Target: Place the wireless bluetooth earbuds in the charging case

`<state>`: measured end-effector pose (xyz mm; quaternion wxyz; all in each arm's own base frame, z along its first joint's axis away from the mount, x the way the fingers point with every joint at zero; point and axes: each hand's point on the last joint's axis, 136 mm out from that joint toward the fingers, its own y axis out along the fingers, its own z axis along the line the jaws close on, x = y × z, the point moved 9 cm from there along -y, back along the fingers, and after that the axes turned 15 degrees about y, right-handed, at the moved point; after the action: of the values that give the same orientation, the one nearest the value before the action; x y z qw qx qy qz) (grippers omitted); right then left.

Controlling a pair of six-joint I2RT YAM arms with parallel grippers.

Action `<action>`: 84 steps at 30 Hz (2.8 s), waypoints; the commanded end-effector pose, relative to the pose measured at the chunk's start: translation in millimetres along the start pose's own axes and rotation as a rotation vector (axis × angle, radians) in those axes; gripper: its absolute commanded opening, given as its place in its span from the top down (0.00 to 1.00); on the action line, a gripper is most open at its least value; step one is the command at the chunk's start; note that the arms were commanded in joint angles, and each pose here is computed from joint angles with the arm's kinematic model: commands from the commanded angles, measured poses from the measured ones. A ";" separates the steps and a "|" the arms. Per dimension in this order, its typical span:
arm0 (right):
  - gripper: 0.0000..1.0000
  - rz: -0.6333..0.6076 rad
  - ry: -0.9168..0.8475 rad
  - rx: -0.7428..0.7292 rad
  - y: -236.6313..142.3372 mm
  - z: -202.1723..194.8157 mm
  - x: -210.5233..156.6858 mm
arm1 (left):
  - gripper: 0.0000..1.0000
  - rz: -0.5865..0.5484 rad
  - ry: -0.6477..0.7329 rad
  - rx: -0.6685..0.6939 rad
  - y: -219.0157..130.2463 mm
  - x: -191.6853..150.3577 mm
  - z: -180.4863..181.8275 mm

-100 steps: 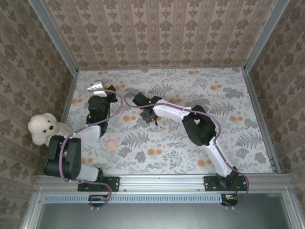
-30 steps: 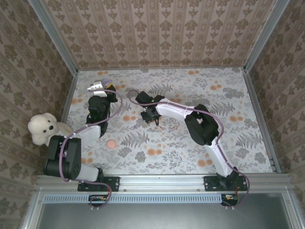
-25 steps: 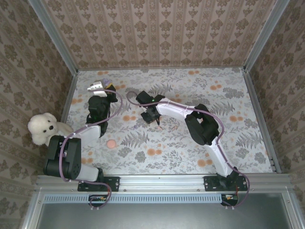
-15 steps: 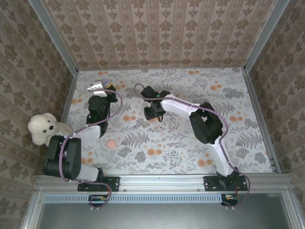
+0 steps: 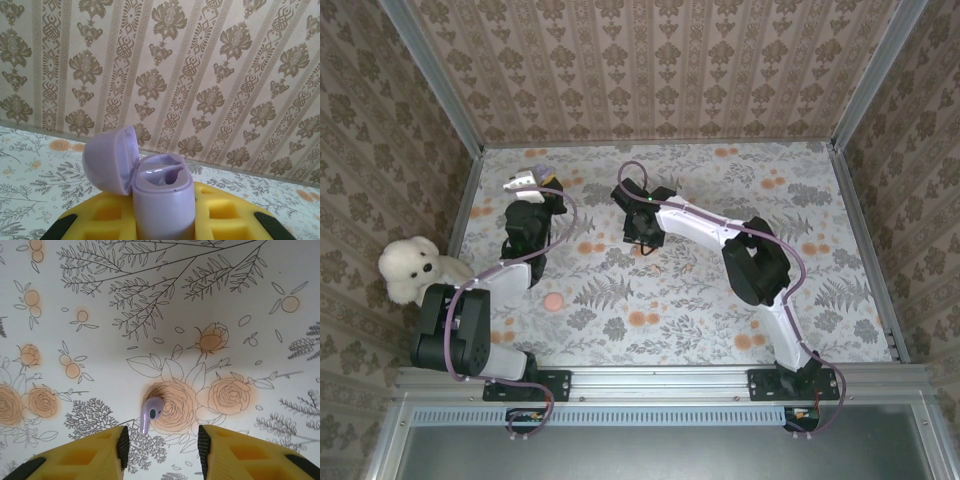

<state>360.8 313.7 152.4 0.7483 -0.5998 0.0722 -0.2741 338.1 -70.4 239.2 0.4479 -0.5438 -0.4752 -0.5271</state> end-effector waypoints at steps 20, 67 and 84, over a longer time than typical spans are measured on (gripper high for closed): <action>0.57 -0.033 0.048 -0.190 36.8 11.2 -9.0 | 1.00 -0.077 -0.044 0.021 1.0 12.6 6.3; 0.89 -0.064 -0.031 -0.125 33.0 10.0 -21.9 | 1.00 -0.064 -0.058 0.020 -6.8 6.7 13.5; 0.89 -0.219 0.012 0.093 -34.1 -13.1 13.7 | 1.00 -0.045 -0.043 -0.100 -3.0 8.5 0.1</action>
<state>352.7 297.9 161.0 0.7334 -0.5903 0.0257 -0.3361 335.7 -64.1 237.7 0.4187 -0.5601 -0.4805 -0.5292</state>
